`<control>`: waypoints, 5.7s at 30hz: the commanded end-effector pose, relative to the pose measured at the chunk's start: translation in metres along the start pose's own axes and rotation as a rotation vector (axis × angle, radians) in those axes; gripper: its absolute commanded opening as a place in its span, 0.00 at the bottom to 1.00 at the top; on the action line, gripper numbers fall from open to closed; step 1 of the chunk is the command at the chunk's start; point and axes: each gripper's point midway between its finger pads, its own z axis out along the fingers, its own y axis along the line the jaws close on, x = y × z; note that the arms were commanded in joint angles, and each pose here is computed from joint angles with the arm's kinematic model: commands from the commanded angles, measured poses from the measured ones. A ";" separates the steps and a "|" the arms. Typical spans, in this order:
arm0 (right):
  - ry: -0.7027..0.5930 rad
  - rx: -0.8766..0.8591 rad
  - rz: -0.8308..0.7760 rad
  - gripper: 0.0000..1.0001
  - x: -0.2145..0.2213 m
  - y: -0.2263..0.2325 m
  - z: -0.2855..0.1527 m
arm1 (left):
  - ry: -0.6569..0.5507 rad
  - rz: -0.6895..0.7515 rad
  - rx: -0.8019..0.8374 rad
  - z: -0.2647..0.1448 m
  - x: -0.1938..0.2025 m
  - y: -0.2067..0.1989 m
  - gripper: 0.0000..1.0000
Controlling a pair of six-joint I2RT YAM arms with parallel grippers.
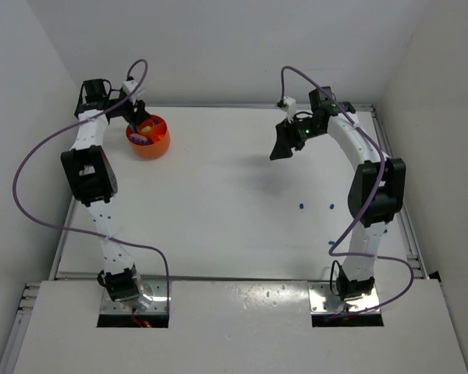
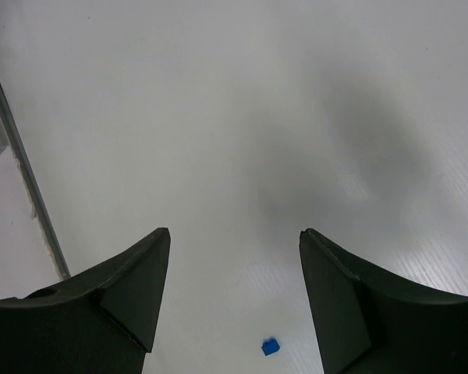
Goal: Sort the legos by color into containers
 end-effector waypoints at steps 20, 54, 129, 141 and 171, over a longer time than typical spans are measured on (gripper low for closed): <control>0.399 0.606 0.300 0.64 0.232 -0.037 -0.160 | -0.177 -0.109 0.058 0.037 -0.223 -0.152 0.98; 0.768 0.539 0.584 0.57 0.332 -0.051 -0.232 | -0.050 -0.333 0.553 0.113 -0.146 -0.286 1.00; -0.079 0.222 0.535 0.00 0.109 -0.063 -0.145 | -0.166 -0.598 0.599 0.079 -0.197 -0.289 1.00; -0.257 -0.479 0.415 0.02 -0.056 0.023 -0.030 | -0.280 -0.255 0.787 0.006 -0.230 -0.344 0.90; 0.008 -0.883 0.440 0.00 -0.079 0.136 0.031 | -0.412 0.154 0.762 -0.009 -0.189 -0.356 0.52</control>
